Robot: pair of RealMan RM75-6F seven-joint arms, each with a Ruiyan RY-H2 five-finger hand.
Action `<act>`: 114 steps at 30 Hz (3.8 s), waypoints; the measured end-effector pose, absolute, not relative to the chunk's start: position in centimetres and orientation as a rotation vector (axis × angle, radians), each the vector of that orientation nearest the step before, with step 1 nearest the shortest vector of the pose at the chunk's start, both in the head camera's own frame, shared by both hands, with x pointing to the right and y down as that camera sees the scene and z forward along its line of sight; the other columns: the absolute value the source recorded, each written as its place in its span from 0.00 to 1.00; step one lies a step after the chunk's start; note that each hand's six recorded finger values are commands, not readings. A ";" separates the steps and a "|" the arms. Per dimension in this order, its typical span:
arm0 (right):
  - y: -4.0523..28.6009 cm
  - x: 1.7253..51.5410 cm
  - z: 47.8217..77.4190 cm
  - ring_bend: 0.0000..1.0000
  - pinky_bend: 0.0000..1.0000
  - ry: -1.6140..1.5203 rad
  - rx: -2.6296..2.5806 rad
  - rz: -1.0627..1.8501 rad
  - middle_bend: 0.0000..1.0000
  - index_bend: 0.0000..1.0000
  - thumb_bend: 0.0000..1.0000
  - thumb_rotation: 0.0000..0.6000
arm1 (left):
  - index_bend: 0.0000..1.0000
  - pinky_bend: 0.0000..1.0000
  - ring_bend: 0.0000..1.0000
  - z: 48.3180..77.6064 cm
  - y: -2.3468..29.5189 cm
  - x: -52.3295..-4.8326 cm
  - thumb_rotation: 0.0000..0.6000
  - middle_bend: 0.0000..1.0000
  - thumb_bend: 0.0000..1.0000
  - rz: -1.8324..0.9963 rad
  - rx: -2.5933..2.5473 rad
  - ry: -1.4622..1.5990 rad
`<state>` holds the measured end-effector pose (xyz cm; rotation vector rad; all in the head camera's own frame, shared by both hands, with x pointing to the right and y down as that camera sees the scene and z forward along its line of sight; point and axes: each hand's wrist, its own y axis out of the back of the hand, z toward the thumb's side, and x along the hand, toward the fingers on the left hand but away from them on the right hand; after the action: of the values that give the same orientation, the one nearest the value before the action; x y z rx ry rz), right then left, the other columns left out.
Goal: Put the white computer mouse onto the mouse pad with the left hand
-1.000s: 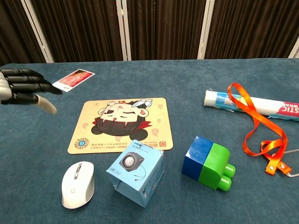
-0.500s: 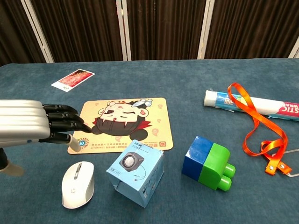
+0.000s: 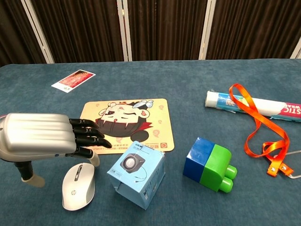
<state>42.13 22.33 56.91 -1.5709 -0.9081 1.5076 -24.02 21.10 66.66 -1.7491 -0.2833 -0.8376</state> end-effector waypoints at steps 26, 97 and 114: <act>22.3 42.1 56.9 0.00 0.00 -0.909 -1.580 1.505 0.00 0.00 0.09 1.00 | 0.48 0.00 0.00 68.5 22.0 -20.9 1.00 0.00 0.25 -0.819 -1.783 -0.312; 22.0 42.1 57.2 0.00 0.00 -0.898 -1.606 1.515 0.00 0.00 0.09 1.00 | 0.25 0.00 0.00 72.5 8.9 -13.0 1.00 0.00 0.26 -0.750 -1.366 -0.263; 22.0 42.1 57.2 0.00 0.00 -0.898 -1.606 1.515 0.00 0.00 0.09 1.00 | 0.16 0.00 0.00 70.6 8.5 -15.1 1.00 0.00 0.26 -0.768 -1.383 -0.190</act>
<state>42.14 22.03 57.17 -1.6061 -0.8981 1.5155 -15.10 8.48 70.60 -1.3827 -0.1901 -0.7676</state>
